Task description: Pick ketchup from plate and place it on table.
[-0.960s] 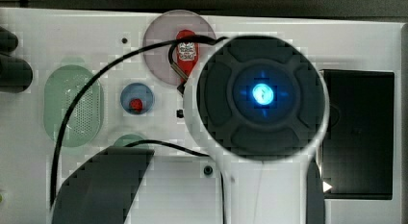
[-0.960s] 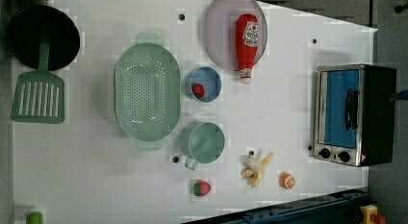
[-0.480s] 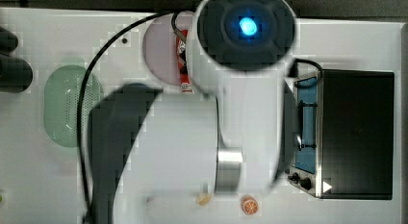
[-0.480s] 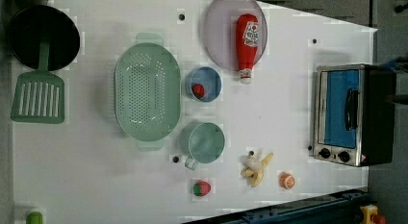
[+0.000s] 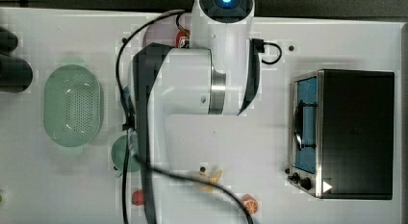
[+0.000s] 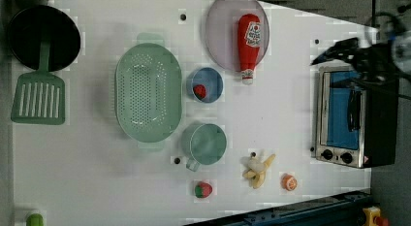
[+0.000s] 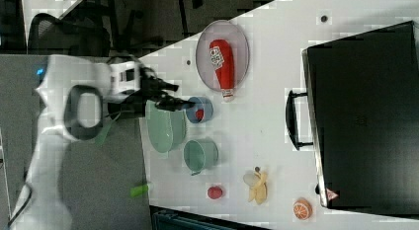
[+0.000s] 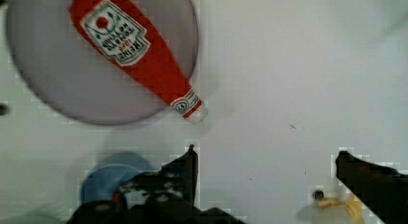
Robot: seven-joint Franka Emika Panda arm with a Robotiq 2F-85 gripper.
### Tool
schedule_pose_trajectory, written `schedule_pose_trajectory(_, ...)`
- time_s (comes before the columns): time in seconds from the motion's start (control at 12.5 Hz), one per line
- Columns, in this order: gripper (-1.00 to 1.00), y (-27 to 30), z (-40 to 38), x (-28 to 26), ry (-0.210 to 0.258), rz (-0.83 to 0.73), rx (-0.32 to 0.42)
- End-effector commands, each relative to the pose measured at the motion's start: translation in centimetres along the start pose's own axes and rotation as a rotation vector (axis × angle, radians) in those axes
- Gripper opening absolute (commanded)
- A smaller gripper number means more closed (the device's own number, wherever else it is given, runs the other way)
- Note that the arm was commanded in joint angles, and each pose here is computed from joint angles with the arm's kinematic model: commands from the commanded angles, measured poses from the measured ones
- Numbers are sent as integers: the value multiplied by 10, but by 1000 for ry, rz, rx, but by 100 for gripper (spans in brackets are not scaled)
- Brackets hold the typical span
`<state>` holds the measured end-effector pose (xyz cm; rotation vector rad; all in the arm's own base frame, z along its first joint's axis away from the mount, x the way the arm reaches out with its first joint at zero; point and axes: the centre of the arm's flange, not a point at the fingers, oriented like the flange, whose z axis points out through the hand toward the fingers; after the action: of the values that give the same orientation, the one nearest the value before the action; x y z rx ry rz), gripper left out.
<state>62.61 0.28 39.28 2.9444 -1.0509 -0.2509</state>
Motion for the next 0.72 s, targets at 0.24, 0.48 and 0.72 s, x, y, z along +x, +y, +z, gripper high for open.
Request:
schedule_pose_trajectory(0.24, 100, -47, 66, 13, 75, -410, 47)
schedule_pose_trajectory(0.48, 100, -70, 113, 24, 159, -589, 80)
schedule_pose_trajectory(0.72, 100, -86, 151, 27, 212, -661, 94)
